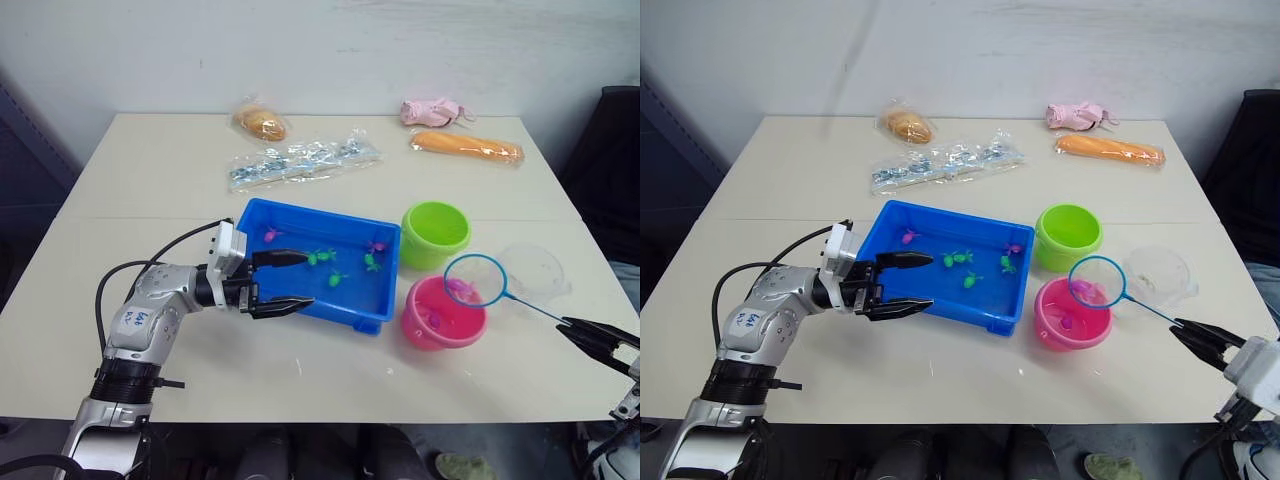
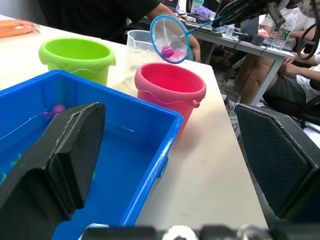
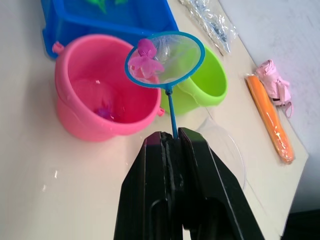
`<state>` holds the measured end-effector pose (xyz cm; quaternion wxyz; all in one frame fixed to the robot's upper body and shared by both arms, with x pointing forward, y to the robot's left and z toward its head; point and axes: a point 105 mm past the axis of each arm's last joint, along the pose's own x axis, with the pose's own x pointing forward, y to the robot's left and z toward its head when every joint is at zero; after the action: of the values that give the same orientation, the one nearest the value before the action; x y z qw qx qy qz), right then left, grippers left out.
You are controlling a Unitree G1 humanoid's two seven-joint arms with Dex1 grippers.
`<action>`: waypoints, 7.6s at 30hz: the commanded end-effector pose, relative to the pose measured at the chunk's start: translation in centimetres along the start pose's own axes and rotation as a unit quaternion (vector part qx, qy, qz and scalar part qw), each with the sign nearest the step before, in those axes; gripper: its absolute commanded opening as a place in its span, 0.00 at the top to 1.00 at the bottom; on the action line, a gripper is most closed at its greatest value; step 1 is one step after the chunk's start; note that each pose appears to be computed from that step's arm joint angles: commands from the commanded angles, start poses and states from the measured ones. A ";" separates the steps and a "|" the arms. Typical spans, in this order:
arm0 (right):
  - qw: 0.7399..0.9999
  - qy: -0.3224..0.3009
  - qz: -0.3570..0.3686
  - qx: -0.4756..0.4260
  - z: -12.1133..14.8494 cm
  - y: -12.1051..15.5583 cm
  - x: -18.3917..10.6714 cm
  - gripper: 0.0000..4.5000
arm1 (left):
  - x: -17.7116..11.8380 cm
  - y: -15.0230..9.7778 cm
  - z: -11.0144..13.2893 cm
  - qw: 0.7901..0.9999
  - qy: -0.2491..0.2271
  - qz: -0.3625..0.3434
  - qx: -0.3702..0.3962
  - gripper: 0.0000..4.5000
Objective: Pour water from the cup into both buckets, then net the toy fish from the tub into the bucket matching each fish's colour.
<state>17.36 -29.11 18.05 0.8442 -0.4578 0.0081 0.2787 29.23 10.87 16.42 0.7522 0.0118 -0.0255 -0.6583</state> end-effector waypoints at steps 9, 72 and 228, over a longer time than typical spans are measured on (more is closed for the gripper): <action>0.967 -0.008 -0.016 -0.253 -0.2 0.7 -0.1 1.00 | 1.0 -1.2 1.0 0.999 -0.024 -0.020 0.011 0.01; 0.778 0.086 0.058 0.620 10.1 2.4 17.6 1.00 | -2.8 -0.2 2.1 0.993 -0.005 0.109 0.038 0.01; 0.962 -0.210 -0.107 0.136 6.0 -1.2 5.2 1.00 | -4.0 -0.1 2.4 0.996 -0.018 0.082 0.015 0.01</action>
<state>20.18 -23.70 21.07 0.8816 -0.3486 -0.2039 0.2442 28.44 13.55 17.68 0.7885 0.0064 -0.0317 -0.6141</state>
